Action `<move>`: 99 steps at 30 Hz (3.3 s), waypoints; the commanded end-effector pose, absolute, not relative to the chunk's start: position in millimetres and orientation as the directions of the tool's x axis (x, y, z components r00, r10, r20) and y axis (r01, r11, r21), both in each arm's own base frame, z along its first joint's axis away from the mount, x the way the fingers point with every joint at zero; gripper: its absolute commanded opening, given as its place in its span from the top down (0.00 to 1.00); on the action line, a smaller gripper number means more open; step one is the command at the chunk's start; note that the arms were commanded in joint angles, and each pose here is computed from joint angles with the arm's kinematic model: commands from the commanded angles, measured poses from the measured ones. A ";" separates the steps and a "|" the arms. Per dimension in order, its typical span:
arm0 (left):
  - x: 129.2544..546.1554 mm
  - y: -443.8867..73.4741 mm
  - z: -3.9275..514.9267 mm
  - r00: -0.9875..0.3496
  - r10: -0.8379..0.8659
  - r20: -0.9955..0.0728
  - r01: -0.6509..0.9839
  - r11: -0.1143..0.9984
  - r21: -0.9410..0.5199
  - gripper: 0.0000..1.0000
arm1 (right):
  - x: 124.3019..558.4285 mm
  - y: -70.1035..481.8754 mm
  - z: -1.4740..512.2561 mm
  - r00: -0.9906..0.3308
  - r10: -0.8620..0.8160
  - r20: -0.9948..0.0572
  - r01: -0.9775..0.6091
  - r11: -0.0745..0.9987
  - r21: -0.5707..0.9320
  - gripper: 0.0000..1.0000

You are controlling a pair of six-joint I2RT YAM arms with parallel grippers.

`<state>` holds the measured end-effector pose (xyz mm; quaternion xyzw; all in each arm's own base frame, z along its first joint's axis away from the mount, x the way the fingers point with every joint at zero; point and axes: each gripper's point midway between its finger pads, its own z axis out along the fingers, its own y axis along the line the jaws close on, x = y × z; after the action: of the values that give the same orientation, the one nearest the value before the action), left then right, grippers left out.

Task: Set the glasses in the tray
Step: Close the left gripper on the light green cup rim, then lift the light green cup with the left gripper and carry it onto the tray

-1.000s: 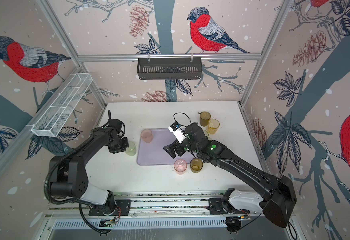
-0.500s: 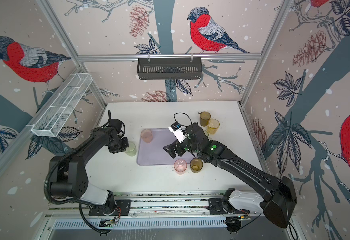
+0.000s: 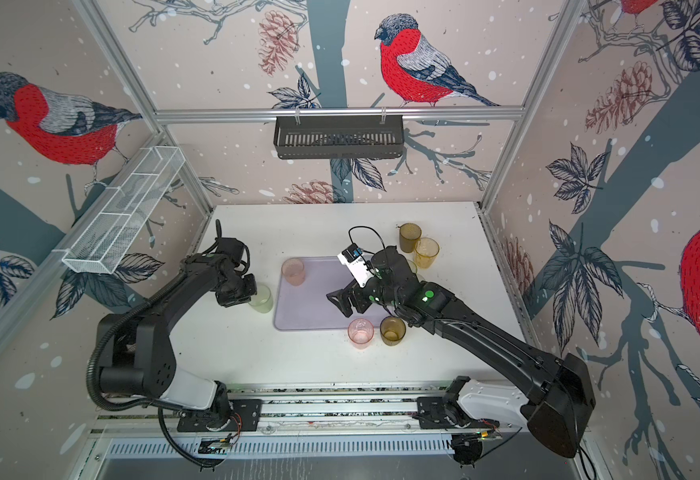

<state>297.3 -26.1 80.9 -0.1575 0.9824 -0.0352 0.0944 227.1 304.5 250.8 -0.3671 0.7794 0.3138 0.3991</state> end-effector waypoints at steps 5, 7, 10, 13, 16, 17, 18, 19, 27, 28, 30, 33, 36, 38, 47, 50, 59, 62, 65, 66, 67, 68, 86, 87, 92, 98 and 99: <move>295.4 -25.1 86.0 -0.934 -0.317 -0.167 -0.305 0.948 -0.095 0.92 | 229.7 306.0 259.7 -0.390 -0.295 -0.873 -0.825 0.532 0.189 0.00; 295.8 -24.9 88.0 -0.934 -0.315 -0.169 -0.303 0.948 -0.094 0.93 | 229.7 306.0 260.1 -0.388 -0.295 -0.873 -0.826 0.532 0.188 0.00; 294.5 -24.8 90.8 -0.934 -0.315 -0.168 -0.303 0.949 -0.093 0.93 | 230.2 305.9 260.9 -0.386 -0.294 -0.874 -0.826 0.532 0.186 0.01; 294.1 -25.0 94.2 -0.936 -0.310 -0.168 -0.298 0.950 -0.094 0.94 | 230.6 305.4 260.7 -0.385 -0.294 -0.875 -0.826 0.533 0.184 0.01; 292.9 -26.7 97.2 -0.937 -0.307 -0.165 -0.294 0.951 -0.100 0.94 | 230.6 305.7 260.6 -0.384 -0.295 -0.875 -0.827 0.531 0.184 0.01; 292.4 -26.6 98.4 -0.937 -0.306 -0.165 -0.293 0.951 -0.102 0.95 | 230.9 305.6 261.5 -0.382 -0.292 -0.877 -0.827 0.531 0.183 0.00; 292.0 -27.4 99.9 -0.938 -0.305 -0.165 -0.291 0.951 -0.105 0.95 | 230.6 305.9 261.0 -0.382 -0.293 -0.876 -0.828 0.530 0.184 0.01; 291.6 -28.3 100.9 -0.938 -0.306 -0.163 -0.291 0.950 -0.110 0.95 | 230.6 305.9 260.4 -0.383 -0.294 -0.876 -0.828 0.530 0.184 0.01; 290.9 -37.1 107.8 -0.938 -0.303 -0.167 -0.282 0.949 -0.140 0.96 | 231.0 307.0 261.1 -0.383 -0.291 -0.877 -0.829 0.526 0.188 0.00; 290.8 -39.0 108.4 -0.939 -0.301 -0.166 -0.279 0.950 -0.142 0.96 | 231.4 307.0 260.7 -0.383 -0.292 -0.876 -0.829 0.527 0.187 0.01; 291.1 -44.0 110.9 -0.941 -0.293 -0.168 -0.270 0.952 -0.144 0.96 | 231.5 307.4 261.7 -0.382 -0.291 -0.877 -0.830 0.526 0.186 0.00; 290.9 -50.2 113.9 -0.946 -0.276 -0.171 -0.254 0.957 -0.138 0.96 | 231.6 307.7 261.4 -0.383 -0.293 -0.876 -0.830 0.526 0.187 0.00; 291.3 -53.3 113.9 -0.949 -0.267 -0.169 -0.247 0.960 -0.132 0.97 | 231.3 307.9 262.0 -0.380 -0.292 -0.878 -0.831 0.524 0.186 0.00; 291.3 -56.0 114.0 -0.950 -0.264 -0.166 -0.243 0.961 -0.134 0.96 | 231.2 307.9 261.5 -0.381 -0.293 -0.877 -0.831 0.523 0.187 0.00; 286.8 -71.5 114.4 -0.959 -0.236 -0.157 -0.215 0.967 -0.139 0.97 | 232.3 306.9 262.0 -0.382 -0.290 -0.877 -0.828 0.529 0.186 0.00; 284.2 -76.1 112.7 -0.962 -0.228 -0.151 -0.208 0.968 -0.138 0.97 | 232.1 306.9 261.5 -0.382 -0.293 -0.877 -0.829 0.528 0.185 0.01; 279.5 -86.6 107.9 -0.966 -0.215 -0.144 -0.195 0.971 -0.141 0.97 | 232.0 306.8 259.3 -0.384 -0.295 -0.875 -0.828 0.529 0.185 0.00; 278.9 -91.1 105.7 -0.967 -0.212 -0.142 -0.192 0.971 -0.144 0.97 | 232.1 306.5 258.8 -0.385 -0.296 -0.874 -0.828 0.530 0.186 0.00; 278.5 -96.2 103.7 -0.968 -0.206 -0.141 -0.186 0.972 -0.144 0.97 | 231.7 306.5 258.2 -0.385 -0.296 -0.874 -0.828 0.529 0.186 0.00; 278.2 -97.3 102.5 -0.969 -0.206 -0.138 -0.186 0.972 -0.144 0.97 | 231.7 306.3 257.5 -0.386 -0.297 -0.873 -0.827 0.530 0.186 0.01; 278.0 -99.3 101.5 -0.970 -0.202 -0.137 -0.182 0.973 -0.144 0.97 | 231.8 306.3 257.2 -0.386 -0.297 -0.873 -0.827 0.530 0.185 0.00; 278.2 -101.0 101.1 -0.970 -0.202 -0.137 -0.182 0.972 -0.146 0.97 | 232.0 306.0 257.1 -0.386 -0.298 -0.873 -0.827 0.531 0.185 0.01; 281.2 -122.5 90.7 -0.976 -0.175 -0.130 -0.156 0.977 -0.146 0.97 | 231.2 304.5 256.5 -0.386 -0.296 -0.874 -0.826 0.533 0.184 0.01; 280.8 -123.1 89.9 -0.977 -0.174 -0.127 -0.155 0.977 -0.144 0.97 | 230.9 304.6 256.2 -0.386 -0.297 -0.874 -0.826 0.533 0.184 0.01; 282.5 -124.4 89.0 -0.977 -0.172 -0.130 -0.153 0.978 -0.139 0.97 | 231.4 303.8 256.5 -0.386 -0.295 -0.874 -0.825 0.535 0.184 0.00; 284.6 -123.8 89.6 -0.976 -0.171 -0.133 -0.154 0.979 -0.132 0.97 | 231.2 304.0 256.3 -0.385 -0.295 -0.875 -0.825 0.534 0.183 0.01; 285.1 -123.6 89.5 -0.976 -0.171 -0.132 -0.154 0.980 -0.129 0.97 | 231.7 303.8 257.0 -0.384 -0.293 -0.875 -0.825 0.535 0.183 0.00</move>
<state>283.1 -124.3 87.6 -0.0797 0.9924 -0.0642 0.0689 230.4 302.3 250.1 -0.3631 0.7771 0.3138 0.4072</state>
